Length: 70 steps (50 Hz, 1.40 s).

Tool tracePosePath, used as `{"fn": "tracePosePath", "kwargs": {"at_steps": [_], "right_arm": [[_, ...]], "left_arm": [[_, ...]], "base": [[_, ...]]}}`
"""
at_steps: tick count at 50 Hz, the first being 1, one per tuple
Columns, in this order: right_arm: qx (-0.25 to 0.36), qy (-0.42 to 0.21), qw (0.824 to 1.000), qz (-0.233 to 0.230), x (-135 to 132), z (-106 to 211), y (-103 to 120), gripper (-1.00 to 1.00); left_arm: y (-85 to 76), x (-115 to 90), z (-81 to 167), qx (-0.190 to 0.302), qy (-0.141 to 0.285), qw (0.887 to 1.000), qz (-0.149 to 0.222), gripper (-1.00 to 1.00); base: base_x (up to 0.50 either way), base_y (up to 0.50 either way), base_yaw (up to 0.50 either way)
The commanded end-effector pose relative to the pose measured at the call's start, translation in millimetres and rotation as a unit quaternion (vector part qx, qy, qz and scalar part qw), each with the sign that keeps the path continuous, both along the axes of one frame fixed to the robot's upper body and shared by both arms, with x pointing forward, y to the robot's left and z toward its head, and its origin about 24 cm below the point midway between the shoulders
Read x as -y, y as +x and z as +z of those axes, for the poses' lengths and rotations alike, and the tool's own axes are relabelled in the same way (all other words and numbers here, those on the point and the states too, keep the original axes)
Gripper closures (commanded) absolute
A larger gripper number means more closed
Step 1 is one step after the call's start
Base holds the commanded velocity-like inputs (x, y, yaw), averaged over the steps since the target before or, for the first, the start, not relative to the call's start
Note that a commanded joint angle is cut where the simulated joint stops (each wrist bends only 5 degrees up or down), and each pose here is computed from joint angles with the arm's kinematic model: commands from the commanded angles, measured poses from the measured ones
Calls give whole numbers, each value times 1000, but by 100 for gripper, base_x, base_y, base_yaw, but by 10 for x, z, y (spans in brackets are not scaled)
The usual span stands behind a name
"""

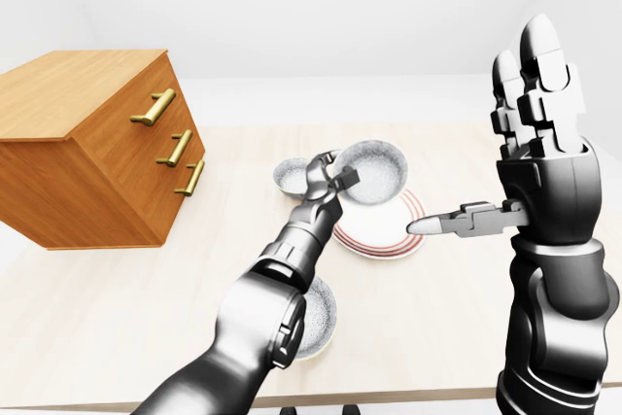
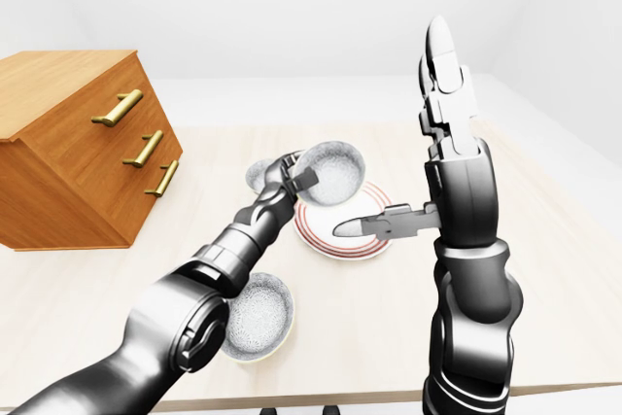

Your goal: Put the bowl in the middle on the plate.

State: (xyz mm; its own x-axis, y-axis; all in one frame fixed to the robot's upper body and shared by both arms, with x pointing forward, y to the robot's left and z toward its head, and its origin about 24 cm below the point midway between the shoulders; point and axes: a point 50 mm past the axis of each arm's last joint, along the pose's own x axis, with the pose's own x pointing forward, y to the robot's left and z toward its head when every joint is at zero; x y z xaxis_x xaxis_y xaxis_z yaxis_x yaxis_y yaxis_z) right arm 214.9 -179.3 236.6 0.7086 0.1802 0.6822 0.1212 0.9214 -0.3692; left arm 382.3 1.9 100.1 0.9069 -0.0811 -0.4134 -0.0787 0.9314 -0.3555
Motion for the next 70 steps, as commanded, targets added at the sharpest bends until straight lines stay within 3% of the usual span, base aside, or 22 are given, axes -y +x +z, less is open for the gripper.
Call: {"fn": "tracePosePath", "kwargs": {"at_steps": [1,12,40,70], "right_arm": [[6,-3,1000,1,-6,22,-9,-100],[11,-5,1000,0,3,43,-30,-100],[10,-3,1000,-2,22,34,-46,-100],[-1,5,1000,-4,44,-13,-43,-100]], "left_arm": [[-44,84,1,-9,19,1000,14,100],[-85,197,39,-4,38,999,11,100],[-28,33,18,-12,75,996,40,100],[-202,215,-209,-39,90,995,10,100]], "base": [[0,0,0],[0,0,0],[0,0,0],[0,0,0]]}}
